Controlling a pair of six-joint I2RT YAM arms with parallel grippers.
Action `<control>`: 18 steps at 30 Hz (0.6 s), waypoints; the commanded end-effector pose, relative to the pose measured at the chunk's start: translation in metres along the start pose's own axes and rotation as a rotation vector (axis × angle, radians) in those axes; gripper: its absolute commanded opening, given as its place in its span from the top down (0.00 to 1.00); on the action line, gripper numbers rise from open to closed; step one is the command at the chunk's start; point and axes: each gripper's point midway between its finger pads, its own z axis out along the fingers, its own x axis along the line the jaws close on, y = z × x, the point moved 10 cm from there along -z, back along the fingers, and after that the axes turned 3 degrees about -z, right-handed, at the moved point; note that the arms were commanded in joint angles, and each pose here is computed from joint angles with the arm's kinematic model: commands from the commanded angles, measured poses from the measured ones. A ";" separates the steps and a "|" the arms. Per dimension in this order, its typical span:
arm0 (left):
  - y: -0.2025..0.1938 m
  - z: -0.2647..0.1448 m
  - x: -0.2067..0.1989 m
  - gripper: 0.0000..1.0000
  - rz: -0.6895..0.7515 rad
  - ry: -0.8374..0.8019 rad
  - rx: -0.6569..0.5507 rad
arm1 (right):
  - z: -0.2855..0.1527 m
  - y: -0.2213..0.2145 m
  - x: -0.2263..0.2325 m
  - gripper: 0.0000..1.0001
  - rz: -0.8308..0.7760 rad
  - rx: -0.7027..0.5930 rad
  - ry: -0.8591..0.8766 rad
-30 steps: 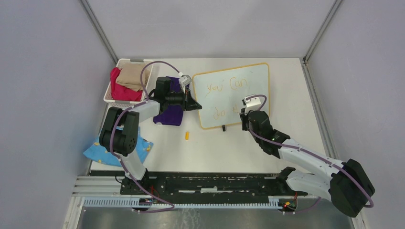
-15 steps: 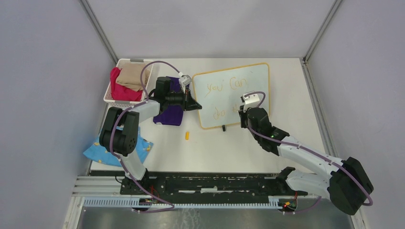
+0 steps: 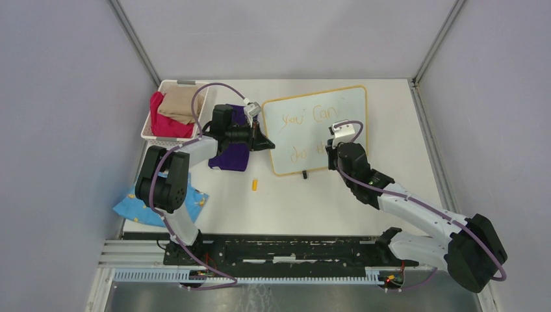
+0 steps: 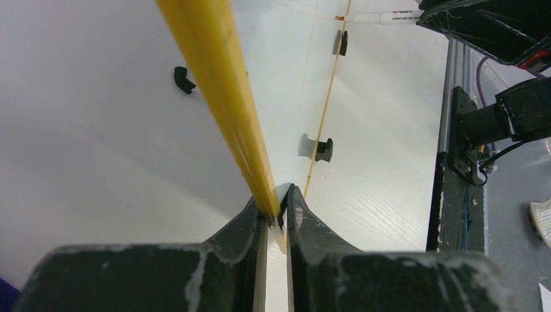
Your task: Write a sentence on the whiteboard
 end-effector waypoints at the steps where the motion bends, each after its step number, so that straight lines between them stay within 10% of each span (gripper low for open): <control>1: -0.017 0.010 0.009 0.98 0.079 0.112 0.071 | 0.000 0.015 -0.008 1.00 0.017 -0.048 -0.056; 18: -0.017 0.010 0.010 0.98 0.080 0.112 0.072 | -0.005 -0.009 -0.009 1.00 0.012 0.000 -0.035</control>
